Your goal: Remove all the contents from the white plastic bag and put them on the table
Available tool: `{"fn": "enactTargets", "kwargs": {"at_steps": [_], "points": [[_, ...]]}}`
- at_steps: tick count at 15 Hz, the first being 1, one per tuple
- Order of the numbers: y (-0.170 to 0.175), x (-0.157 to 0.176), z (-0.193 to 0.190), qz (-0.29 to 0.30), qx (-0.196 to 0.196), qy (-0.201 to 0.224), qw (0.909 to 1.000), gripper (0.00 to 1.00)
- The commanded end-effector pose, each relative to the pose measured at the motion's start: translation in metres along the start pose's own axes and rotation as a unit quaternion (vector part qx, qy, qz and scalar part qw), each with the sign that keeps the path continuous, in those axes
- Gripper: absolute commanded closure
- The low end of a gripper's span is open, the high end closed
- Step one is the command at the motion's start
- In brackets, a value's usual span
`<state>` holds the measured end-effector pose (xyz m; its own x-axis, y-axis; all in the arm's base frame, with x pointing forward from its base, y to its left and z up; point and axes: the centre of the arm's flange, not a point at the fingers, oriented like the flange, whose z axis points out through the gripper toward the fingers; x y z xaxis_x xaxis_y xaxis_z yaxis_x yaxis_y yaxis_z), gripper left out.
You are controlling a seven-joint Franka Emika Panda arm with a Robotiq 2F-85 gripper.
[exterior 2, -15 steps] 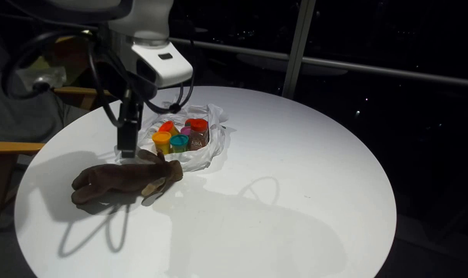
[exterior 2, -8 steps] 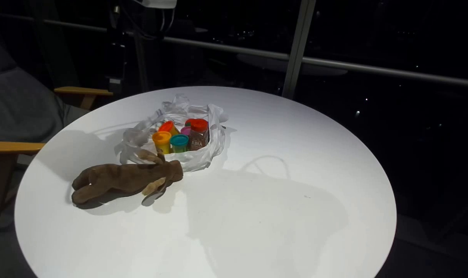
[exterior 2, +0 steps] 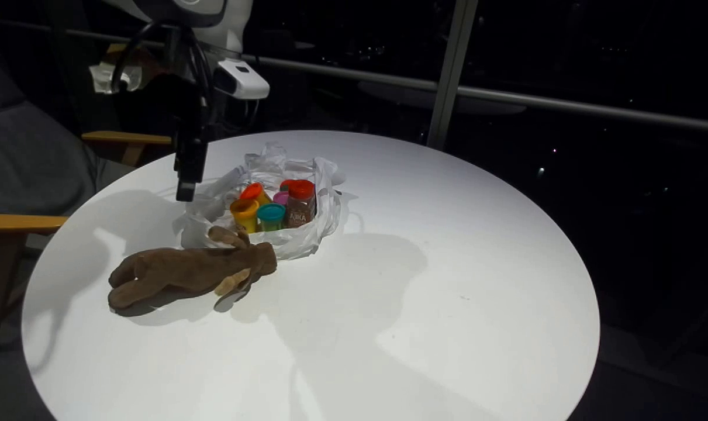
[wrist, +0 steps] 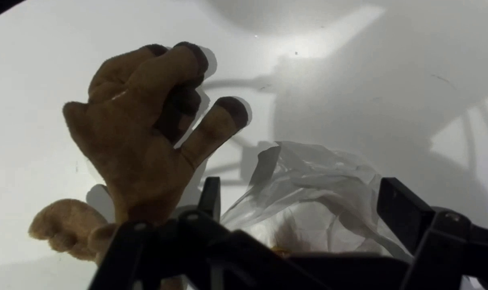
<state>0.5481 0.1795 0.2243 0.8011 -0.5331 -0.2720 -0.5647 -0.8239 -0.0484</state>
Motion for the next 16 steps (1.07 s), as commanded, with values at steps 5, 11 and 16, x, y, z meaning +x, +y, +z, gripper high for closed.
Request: {"fn": "enactTargets", "kwargs": {"at_steps": [5, 11, 16], "points": [[-0.046, 0.013, 0.038, -0.028, -0.071, 0.112, 0.9908, 0.0], [-0.064, 0.025, 0.067, -0.016, -0.076, 0.165, 0.9833, 0.0], [-0.065, 0.03, 0.073, 0.008, -0.057, 0.192, 0.9796, 0.0]]}}
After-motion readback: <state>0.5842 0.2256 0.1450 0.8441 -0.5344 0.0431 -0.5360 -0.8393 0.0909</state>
